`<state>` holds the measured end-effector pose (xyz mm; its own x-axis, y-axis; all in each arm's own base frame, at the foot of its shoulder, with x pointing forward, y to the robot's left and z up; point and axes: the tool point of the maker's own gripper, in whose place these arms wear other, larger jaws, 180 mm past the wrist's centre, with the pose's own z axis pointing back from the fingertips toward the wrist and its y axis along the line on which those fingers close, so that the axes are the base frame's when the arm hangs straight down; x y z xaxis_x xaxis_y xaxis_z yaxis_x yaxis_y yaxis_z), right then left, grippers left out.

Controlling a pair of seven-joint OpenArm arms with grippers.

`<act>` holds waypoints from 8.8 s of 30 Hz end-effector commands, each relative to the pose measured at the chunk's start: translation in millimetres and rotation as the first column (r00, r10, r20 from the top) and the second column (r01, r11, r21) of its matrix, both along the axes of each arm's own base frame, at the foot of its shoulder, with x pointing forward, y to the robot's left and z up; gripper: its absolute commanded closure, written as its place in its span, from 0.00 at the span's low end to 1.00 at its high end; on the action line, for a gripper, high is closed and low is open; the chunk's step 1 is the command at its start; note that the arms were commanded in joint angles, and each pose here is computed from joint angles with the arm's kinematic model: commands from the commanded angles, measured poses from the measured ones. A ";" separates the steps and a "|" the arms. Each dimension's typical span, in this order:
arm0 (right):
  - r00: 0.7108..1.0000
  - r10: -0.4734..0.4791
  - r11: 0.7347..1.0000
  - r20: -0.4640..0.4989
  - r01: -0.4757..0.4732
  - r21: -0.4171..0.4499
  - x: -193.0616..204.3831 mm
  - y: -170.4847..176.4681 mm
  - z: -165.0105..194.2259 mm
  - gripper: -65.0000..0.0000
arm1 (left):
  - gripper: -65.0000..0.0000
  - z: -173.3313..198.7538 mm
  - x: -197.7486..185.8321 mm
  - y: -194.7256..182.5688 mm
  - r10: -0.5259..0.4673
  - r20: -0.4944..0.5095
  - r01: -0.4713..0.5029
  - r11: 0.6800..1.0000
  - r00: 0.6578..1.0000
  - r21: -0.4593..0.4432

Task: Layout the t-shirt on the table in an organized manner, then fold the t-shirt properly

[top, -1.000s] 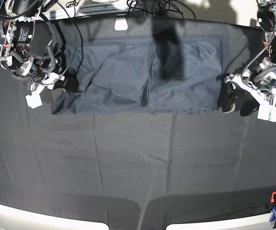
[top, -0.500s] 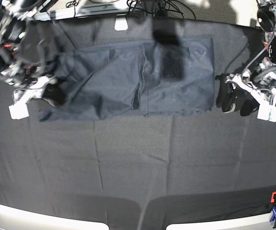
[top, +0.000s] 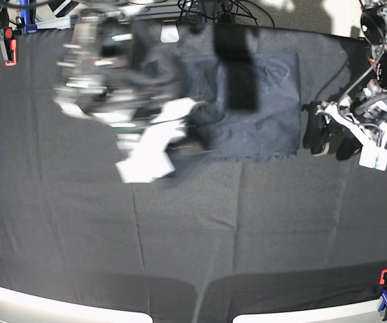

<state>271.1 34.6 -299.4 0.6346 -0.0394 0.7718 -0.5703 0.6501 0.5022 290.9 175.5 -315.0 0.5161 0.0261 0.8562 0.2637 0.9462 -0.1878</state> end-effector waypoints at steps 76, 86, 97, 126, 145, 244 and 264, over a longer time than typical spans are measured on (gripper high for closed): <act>0.835 -0.398 0.711 0.381 0.543 -0.447 19.7 -221.9 45.1 0.52 | 0.45 -10.0 -45.5 -67.7 -0.292 -0.061 0.280 0.948 0.955 -0.151; 0.831 -0.472 0.685 0.294 0.556 -0.472 -17.6 -272.8 36.9 0.52 | 0.45 -11.1 -4.0 -48.2 -0.033 -0.018 0.032 0.998 0.999 -0.046; 0.849 -0.446 0.733 0.283 0.528 -0.430 -19.8 -264.9 41.2 0.52 | 0.45 -32.7 17.8 27.9 0.171 -0.005 -0.158 0.919 0.985 0.361; 0.855 -0.434 0.773 0.284 0.516 -0.371 -17.6 -254.5 47.6 0.52 | 0.48 4.2 -51.5 -29.7 -0.214 -0.047 0.184 0.915 0.976 -0.359; 0.855 -0.434 0.773 0.284 0.515 -0.370 -17.6 -254.5 47.6 0.52 | 0.59 -6.4 -65.5 -41.5 -0.281 -0.101 0.228 0.904 0.954 -0.362; 0.872 -0.382 0.828 0.306 0.469 -0.306 -14.9 -236.9 57.2 0.53 | 0.66 25.1 50.3 77.1 -0.091 0.025 0.093 0.987 0.996 -0.133; 0.938 -0.011 0.960 0.346 0.106 -0.259 71.5 -64.5 35.6 1.00 | 1.00 -3.6 -62.8 -6.7 -0.292 -0.118 0.243 0.918 0.949 -0.315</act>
